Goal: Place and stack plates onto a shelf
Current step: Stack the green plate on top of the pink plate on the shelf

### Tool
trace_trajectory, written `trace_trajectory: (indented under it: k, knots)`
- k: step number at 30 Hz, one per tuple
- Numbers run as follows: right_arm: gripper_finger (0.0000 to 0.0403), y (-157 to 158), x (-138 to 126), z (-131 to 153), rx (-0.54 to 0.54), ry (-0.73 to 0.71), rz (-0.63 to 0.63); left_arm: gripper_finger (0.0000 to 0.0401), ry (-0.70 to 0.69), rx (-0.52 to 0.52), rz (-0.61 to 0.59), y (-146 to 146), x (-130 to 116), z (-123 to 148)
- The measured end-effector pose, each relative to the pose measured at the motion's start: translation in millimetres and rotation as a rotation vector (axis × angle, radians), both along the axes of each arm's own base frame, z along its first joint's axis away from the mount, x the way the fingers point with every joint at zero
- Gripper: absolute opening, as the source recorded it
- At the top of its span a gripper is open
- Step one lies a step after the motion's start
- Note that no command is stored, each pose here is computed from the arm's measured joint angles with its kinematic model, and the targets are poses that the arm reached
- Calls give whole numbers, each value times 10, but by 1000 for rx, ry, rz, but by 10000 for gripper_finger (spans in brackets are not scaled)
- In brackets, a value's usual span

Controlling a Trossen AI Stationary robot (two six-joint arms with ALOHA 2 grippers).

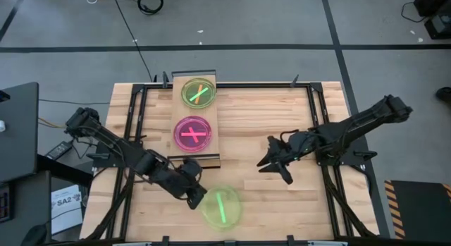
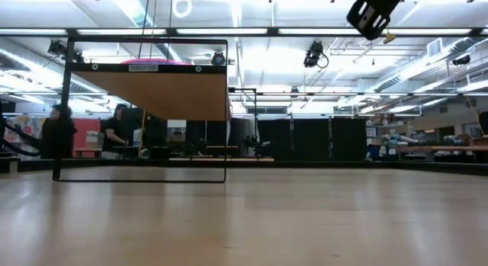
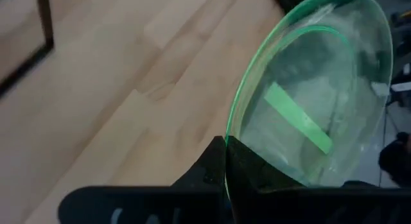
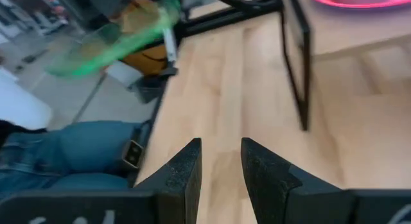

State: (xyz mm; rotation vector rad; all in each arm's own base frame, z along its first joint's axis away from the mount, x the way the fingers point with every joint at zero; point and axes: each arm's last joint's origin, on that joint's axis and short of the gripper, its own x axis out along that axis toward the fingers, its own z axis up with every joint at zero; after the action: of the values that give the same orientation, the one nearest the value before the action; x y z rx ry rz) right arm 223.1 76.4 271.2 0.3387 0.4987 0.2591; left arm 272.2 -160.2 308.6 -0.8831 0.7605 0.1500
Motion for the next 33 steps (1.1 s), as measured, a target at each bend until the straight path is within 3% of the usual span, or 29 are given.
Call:
trace_trajectory:
  k: [8,13,23,29,33]
  knots:
    - [115,-57,-100,58,-53,-12,-59,6,-101,26,47,349,-236,385]
    - [115,-52,-85,33,-59,2,-60,6,-76,52,135,699,-441,531]
    - [115,-43,-57,2,-63,13,-59,6,134,154,370,1355,-853,549]
    - [115,-43,-57,2,-63,13,-59,6,293,199,499,1616,-939,460]
    - [115,-43,-57,1,-63,14,-60,6,327,229,518,1726,-922,431]
